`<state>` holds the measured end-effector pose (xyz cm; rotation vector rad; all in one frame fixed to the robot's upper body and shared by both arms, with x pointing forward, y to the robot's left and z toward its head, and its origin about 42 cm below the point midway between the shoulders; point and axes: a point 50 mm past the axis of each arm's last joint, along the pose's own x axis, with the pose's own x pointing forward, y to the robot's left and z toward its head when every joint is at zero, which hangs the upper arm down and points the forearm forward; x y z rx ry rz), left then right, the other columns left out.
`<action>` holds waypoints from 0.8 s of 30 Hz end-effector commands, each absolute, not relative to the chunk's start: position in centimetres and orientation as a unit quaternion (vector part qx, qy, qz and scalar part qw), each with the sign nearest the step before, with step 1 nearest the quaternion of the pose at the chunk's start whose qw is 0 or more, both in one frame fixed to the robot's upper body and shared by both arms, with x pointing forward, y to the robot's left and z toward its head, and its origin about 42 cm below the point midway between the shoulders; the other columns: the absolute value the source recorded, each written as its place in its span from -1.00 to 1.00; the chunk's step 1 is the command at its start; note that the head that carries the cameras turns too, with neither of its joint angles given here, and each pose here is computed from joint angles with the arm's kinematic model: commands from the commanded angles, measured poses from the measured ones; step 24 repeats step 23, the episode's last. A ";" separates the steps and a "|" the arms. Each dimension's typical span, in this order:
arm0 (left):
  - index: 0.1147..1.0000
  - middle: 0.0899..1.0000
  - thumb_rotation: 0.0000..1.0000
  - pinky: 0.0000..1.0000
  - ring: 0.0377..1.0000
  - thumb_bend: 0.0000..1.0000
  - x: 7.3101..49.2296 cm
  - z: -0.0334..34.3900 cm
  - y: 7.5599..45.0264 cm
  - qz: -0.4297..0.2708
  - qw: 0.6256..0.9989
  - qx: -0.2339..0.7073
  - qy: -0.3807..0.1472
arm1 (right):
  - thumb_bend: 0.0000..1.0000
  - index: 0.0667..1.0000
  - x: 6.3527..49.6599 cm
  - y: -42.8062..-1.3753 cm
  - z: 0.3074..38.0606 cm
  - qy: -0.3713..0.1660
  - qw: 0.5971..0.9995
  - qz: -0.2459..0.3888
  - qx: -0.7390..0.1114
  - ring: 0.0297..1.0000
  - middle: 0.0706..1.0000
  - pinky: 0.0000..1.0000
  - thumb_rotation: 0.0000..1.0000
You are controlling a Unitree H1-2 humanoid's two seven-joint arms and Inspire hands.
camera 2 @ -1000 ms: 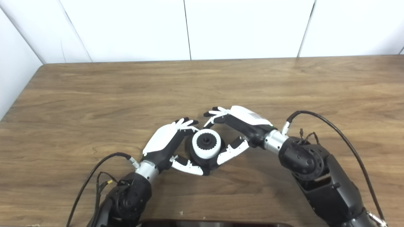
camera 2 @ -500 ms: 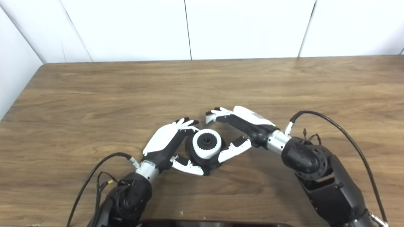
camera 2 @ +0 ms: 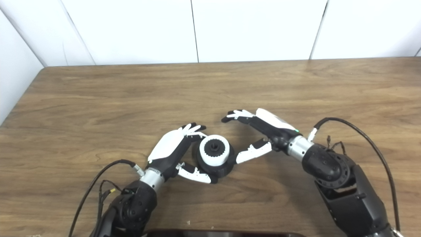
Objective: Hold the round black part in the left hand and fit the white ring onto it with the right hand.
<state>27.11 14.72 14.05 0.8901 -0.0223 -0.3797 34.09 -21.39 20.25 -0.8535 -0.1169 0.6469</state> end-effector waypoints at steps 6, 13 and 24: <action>0.35 0.85 -0.50 1.00 1.00 0.81 26.6 14.1 16.6 -0.180 0.877 0.445 0.008 | 1.00 0.68 34.4 -22.2 21.7 -0.083 0.880 0.267 -0.383 0.98 0.88 0.83 -0.02; 0.63 0.83 -0.46 1.00 1.00 0.97 26.7 14.8 17.5 -0.184 0.875 0.448 0.013 | 1.00 0.69 34.1 -23.2 21.2 -0.069 0.893 0.245 -0.371 0.99 0.88 0.87 0.00; 0.90 0.95 -0.28 0.96 1.00 1.00 27.1 15.7 21.0 -0.195 0.908 0.369 0.026 | 1.00 0.68 33.7 -24.2 20.5 -0.063 0.912 0.201 -0.352 0.95 0.85 0.85 0.06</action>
